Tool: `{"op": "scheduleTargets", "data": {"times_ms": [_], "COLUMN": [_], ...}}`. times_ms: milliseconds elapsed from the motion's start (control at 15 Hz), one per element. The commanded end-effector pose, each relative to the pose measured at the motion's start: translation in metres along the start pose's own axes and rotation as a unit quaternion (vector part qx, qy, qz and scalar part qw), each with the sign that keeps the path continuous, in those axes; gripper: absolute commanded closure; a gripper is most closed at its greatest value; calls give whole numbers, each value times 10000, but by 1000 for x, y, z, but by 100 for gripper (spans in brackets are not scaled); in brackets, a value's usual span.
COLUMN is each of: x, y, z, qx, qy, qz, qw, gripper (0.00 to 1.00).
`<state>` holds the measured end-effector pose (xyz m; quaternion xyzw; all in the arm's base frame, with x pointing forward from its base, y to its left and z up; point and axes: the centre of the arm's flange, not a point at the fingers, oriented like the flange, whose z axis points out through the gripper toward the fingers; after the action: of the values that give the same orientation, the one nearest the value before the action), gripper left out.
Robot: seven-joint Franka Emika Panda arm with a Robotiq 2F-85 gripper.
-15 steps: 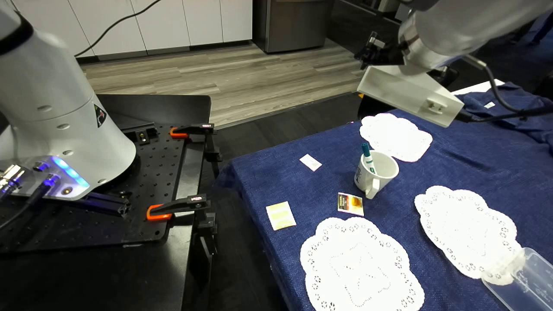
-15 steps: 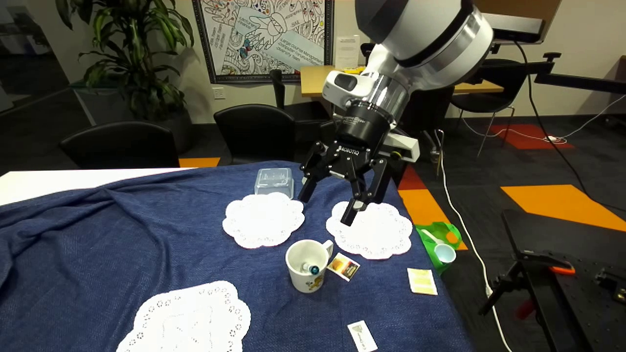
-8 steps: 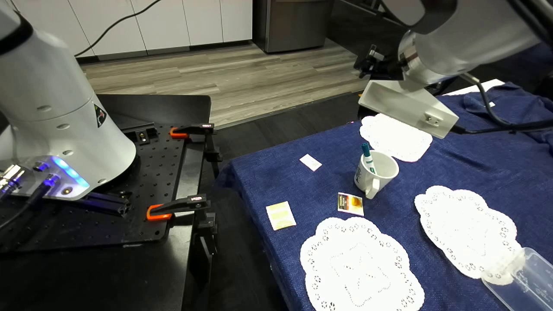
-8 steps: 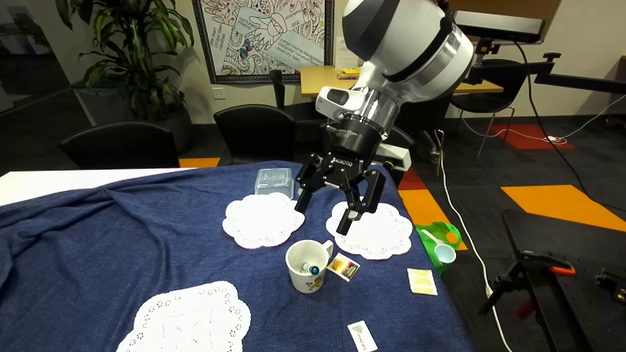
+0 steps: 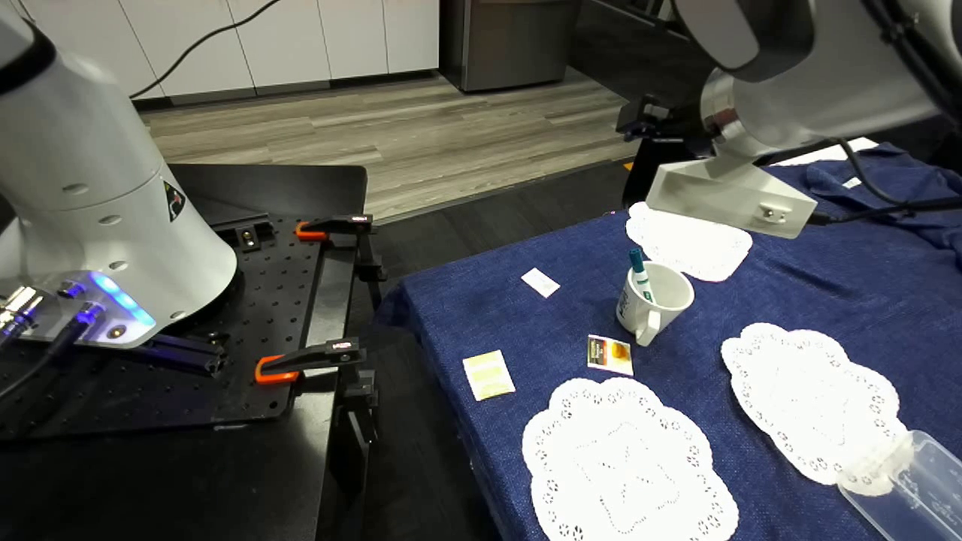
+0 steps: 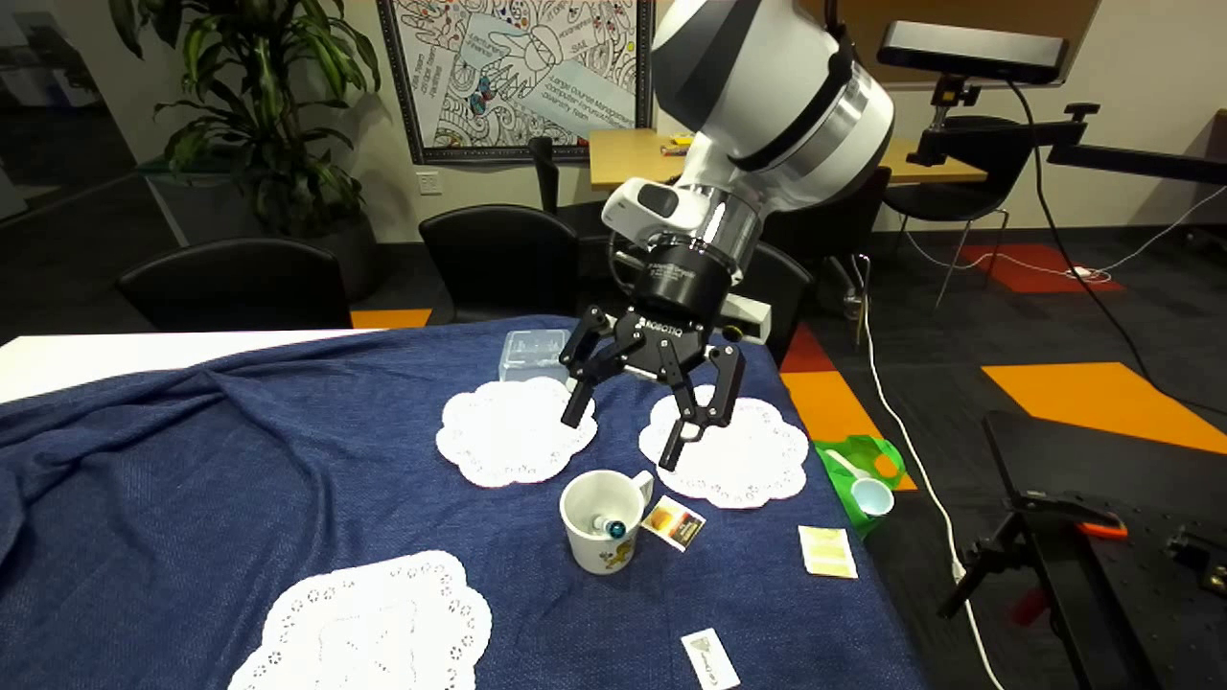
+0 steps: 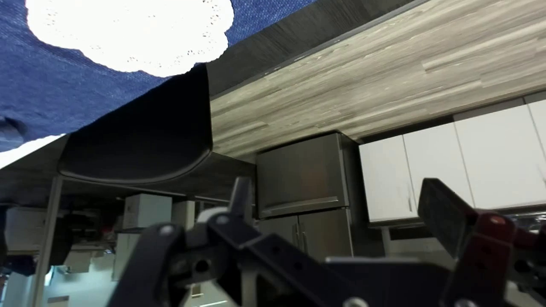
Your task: Remove the green marker from the white mug and place it on the table
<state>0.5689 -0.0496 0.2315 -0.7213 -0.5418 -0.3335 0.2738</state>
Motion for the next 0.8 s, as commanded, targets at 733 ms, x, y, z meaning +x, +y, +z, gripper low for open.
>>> {"op": "scheduleTargets", "data": {"times_ms": [733], "x": [-104], "y": [52], "z": [32], "qx": [657], "qy": [180], "qz": [-75], "qw": [9976], "gripper": [0]}}
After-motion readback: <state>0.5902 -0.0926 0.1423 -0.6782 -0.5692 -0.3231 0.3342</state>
